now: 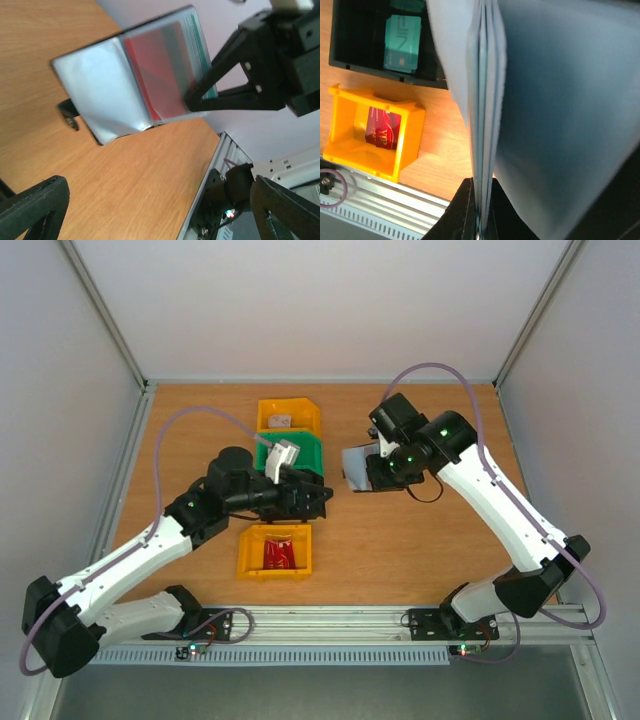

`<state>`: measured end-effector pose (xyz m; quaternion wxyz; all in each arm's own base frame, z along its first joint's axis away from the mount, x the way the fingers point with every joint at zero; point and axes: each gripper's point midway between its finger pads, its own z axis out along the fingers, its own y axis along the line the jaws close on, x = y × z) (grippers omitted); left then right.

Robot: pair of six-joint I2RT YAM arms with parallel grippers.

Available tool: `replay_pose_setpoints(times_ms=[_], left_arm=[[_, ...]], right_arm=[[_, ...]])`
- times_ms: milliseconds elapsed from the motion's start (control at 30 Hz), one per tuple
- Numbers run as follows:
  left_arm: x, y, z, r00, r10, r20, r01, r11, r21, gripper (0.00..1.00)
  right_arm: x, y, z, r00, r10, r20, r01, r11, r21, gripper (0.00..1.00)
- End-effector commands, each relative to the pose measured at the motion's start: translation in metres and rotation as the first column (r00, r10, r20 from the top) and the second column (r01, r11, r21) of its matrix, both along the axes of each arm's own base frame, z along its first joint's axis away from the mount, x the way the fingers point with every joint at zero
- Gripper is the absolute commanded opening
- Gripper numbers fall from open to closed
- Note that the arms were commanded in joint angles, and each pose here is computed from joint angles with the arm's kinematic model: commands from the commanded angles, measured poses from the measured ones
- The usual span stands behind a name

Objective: Take the credit cards out of the card holder

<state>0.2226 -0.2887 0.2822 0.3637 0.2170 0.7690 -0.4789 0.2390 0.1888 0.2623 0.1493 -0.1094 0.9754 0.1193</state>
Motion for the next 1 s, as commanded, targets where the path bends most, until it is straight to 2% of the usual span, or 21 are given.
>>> replay_pose_setpoints(times_ms=[0, 67, 167, 367, 467, 533, 600, 700, 733, 800, 833, 900, 967], left_arm=[[-0.005, -0.016, 0.008, 0.999, -0.017, 0.039, 0.017, 1.0, -0.004, 0.99], [0.001, -0.019, 0.004, 1.0, 0.003, 0.026, -0.003, 1.0, 0.002, 1.0], [0.004, -0.016, 0.0, 0.999, 0.033, -0.005, -0.033, 0.999, 0.006, 0.99], [-0.009, -0.002, -0.002, 0.998, -0.003, 0.059, -0.001, 0.998, 0.064, 0.99], [-0.036, -0.011, 0.02, 0.984, -0.156, 0.091, 0.159, 0.987, -0.023, 0.99], [-0.062, -0.016, 0.048, 0.941, -0.283, 0.188, 0.307, 0.945, -0.112, 0.99], [-0.081, -0.013, 0.077, 0.89, -0.336, 0.309, 0.404, 0.894, -0.192, 0.99], [-0.098, -0.01, 0.09, 0.852, -0.388, 0.353, 0.479, 0.849, -0.225, 0.99], [-0.098, -0.01, 0.09, 0.855, -0.389, 0.343, 0.477, 0.849, -0.226, 0.96], [-0.095, -0.009, 0.089, 0.871, -0.378, 0.315, 0.456, 0.86, -0.228, 0.78], [-0.095, -0.009, 0.09, 0.873, -0.376, 0.311, 0.453, 0.862, -0.229, 0.65], [-0.097, -0.008, 0.092, 0.872, -0.375, 0.316, 0.454, 0.86, -0.232, 0.32], [-0.097, -0.007, 0.092, 0.876, -0.373, 0.307, 0.449, 0.863, -0.233, 0.08]], right_arm=[[-0.007, 0.01, 0.021, 0.993, 0.086, 0.078, -0.086, 0.996, -0.007, 0.01], [-0.017, 0.027, 0.027, 0.982, 0.168, 0.09, -0.175, 0.981, 0.084, 0.01], [-0.034, 0.044, 0.047, 0.944, 0.273, 0.186, -0.311, 0.923, 0.224, 0.01], [-0.086, 0.052, 0.087, 0.804, 0.43, 0.411, -0.578, 0.727, 0.37, 0.01], [-0.109, 0.057, 0.103, 0.737, 0.474, 0.483, -0.67, 0.609, 0.425, 0.01], [-0.117, 0.058, 0.105, 0.72, 0.49, 0.491, -0.69, 0.574, 0.44, 0.01], [-0.122, 0.058, 0.107, 0.707, 0.505, 0.495, -0.705, 0.551, 0.446, 0.01], [-0.129, 0.06, 0.112, 0.681, 0.517, 0.519, -0.732, 0.508, 0.455, 0.01], [-0.132, 0.06, 0.115, 0.669, 0.522, 0.529, -0.743, 0.488, 0.458, 0.01], [-0.137, 0.061, 0.119, 0.649, 0.531, 0.544, -0.76, 0.454, 0.464, 0.01], [-0.138, 0.061, 0.119, 0.645, 0.535, 0.546, -0.764, 0.446, 0.466, 0.01], [-0.14, 0.06, 0.118, 0.644, 0.537, 0.544, -0.765, 0.448, 0.463, 0.01], [-0.14, 0.058, 0.117, 0.647, 0.536, 0.542, -0.762, 0.457, 0.458, 0.01]])
